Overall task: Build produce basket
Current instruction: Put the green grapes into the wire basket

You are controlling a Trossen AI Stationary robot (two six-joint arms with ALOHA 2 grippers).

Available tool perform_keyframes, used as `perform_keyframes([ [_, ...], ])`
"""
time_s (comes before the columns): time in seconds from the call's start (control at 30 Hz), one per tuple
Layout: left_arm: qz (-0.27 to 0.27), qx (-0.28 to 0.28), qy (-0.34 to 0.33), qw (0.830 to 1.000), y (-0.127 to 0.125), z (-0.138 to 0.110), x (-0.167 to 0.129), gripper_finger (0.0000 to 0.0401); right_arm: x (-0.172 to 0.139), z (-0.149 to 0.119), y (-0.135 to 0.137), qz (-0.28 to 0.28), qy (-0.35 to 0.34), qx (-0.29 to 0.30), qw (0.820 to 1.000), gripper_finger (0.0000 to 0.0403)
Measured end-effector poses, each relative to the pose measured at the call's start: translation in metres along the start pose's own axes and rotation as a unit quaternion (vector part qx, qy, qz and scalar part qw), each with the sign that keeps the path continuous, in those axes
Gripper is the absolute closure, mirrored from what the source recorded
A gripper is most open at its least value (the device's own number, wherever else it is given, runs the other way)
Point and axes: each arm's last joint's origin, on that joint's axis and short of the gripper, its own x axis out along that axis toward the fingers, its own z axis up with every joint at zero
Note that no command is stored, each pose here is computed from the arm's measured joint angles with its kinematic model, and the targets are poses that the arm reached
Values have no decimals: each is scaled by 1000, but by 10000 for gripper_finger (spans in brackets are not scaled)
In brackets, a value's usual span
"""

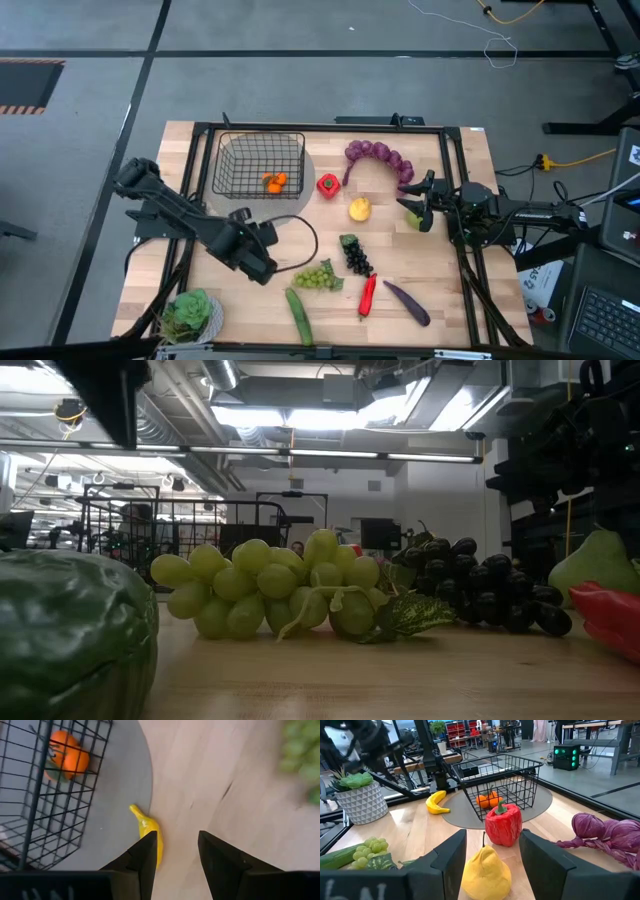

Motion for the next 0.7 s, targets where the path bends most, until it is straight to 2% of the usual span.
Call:
perform_keyframes([
  [0.17,38,64,33,997,-16,-2,25,264,0,0,0,0,0,0,1000,219],
  [0.33,47,51,31,997,-29,3,46,264,0,0,0,0,0,3,1000,219],
  [0.43,5,27,-9,1000,-39,16,55,264,0,0,0,0,0,3,1000,219],
  [0.5,-39,29,-39,998,-46,26,59,264,0,0,0,0,0,3,1000,219],
  [0.6,-110,61,-79,989,-56,38,58,264,0,0,0,0,0,3,1000,219],
  [0.7,-131,99,-120,979,-66,47,63,264,0,0,0,0,0,3,1000,219],
])
